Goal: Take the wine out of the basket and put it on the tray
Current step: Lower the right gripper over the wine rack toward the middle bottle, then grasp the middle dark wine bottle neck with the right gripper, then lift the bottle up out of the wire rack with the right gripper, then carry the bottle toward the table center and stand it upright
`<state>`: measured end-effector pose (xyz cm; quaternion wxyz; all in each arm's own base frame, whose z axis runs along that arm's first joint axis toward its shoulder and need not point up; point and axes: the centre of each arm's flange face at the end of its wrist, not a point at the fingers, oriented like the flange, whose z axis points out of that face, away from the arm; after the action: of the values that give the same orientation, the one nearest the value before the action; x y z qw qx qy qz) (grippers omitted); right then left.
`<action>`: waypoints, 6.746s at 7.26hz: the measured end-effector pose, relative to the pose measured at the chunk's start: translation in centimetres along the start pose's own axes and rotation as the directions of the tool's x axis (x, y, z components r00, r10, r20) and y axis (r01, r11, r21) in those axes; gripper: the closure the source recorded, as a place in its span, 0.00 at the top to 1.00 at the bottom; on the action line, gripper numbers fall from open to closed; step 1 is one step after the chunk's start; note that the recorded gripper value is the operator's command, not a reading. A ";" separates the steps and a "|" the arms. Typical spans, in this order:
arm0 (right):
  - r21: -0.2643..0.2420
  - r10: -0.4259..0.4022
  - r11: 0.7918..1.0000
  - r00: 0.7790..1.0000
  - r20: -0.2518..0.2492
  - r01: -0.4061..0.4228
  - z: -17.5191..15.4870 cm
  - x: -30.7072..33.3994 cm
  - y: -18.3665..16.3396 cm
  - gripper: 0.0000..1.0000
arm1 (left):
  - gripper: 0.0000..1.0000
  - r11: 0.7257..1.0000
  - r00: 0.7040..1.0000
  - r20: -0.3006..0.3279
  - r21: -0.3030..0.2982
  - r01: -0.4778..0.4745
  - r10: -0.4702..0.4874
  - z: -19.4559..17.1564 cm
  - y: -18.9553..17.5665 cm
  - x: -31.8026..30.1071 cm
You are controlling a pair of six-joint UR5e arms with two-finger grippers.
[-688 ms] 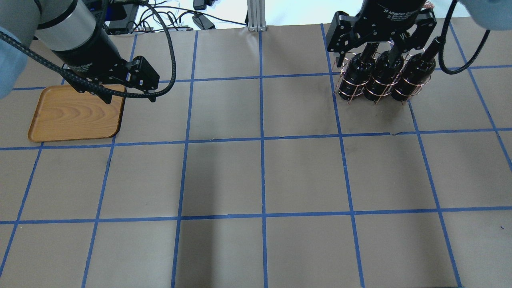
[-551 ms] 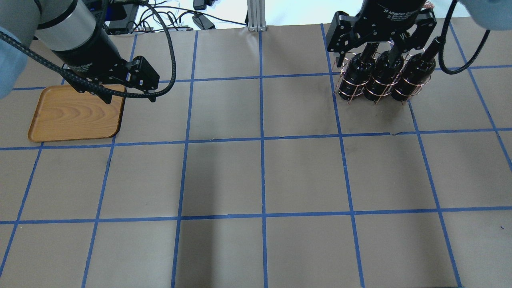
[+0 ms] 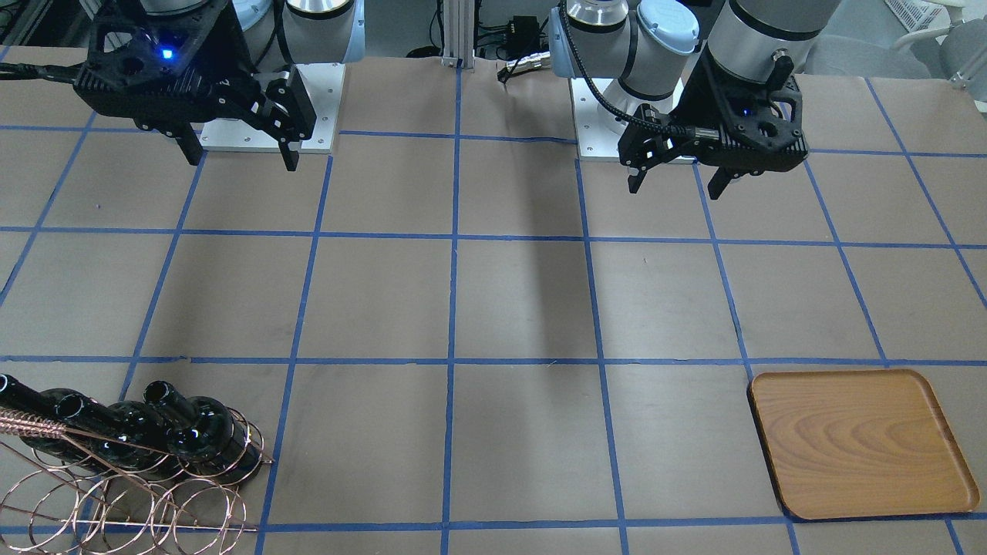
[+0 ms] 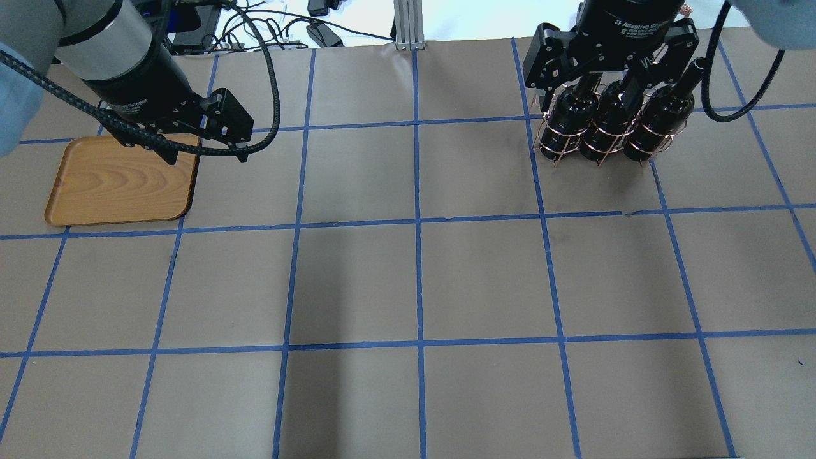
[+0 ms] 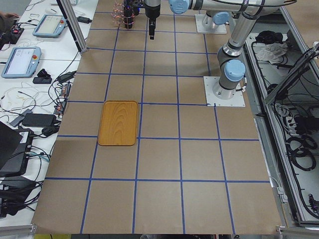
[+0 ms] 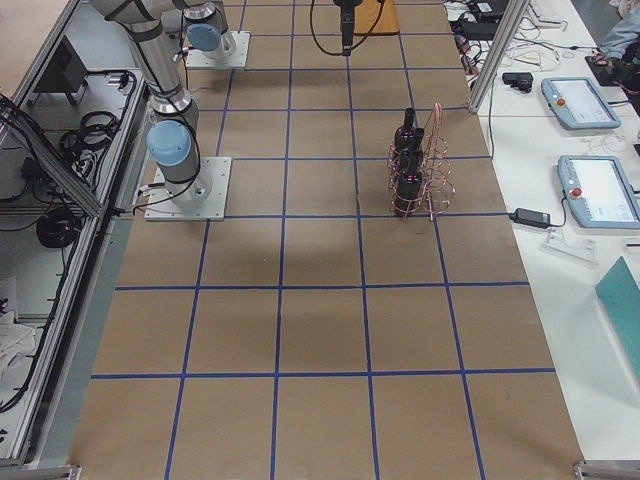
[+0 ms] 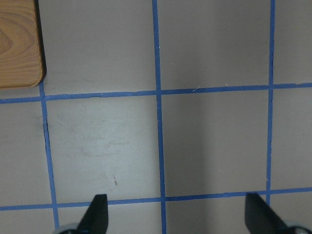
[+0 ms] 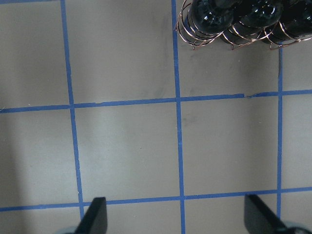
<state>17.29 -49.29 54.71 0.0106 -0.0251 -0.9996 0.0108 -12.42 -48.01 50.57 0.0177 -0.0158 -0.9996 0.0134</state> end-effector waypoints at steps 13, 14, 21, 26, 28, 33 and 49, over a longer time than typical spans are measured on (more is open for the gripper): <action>0.058 -0.059 0.997 0.998 -0.013 0.060 11.6 15.4 -17.5 0.98 | 1.00 1.000 1.000 0.000 0.006 -0.003 0.003 0.0 -0.1 0.0; 0.066 -0.063 0.996 0.998 -0.009 0.063 12.6 15.5 -18.3 0.93 | 1.00 1.000 1.000 0.000 0.006 -0.003 0.003 0.0 -0.1 0.0; 0.070 -0.069 0.995 0.998 0.006 0.068 16.0 15.6 -20.2 0.01 | 1.00 1.000 1.000 0.005 0.007 -0.003 0.003 -0.1 -0.1 0.0; 0.131 -0.066 0.989 0.998 0.017 0.063 10.3 15.3 -19.4 0.03 | 1.00 1.000 1.000 0.005 0.010 0.011 -0.011 -0.1 -0.3 -0.7; 0.122 -0.061 0.991 0.998 0.013 0.059 4.9 15.0 -16.0 0.02 | 1.00 1.000 1.000 0.004 0.012 0.013 -0.013 -0.2 -0.3 -0.8; -0.065 -0.027 0.998 1.000 0.003 0.027 1.2 9.0 -3.1 0.00 | 1.00 0.999 0.999 0.010 0.025 0.033 -0.033 -0.5 -0.6 -1.8; -0.012 0.039 0.999 0.999 0.002 -0.039 13.7 -23.4 9.5 0.00 | 1.00 0.994 0.996 0.035 0.077 0.078 -0.081 -1.1 -2.3 -15.5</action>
<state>40.81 -41.24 40.31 0.0092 -0.0445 -0.9990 0.0049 3.03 -50.77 51.16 0.0000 0.0250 -0.9984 0.0510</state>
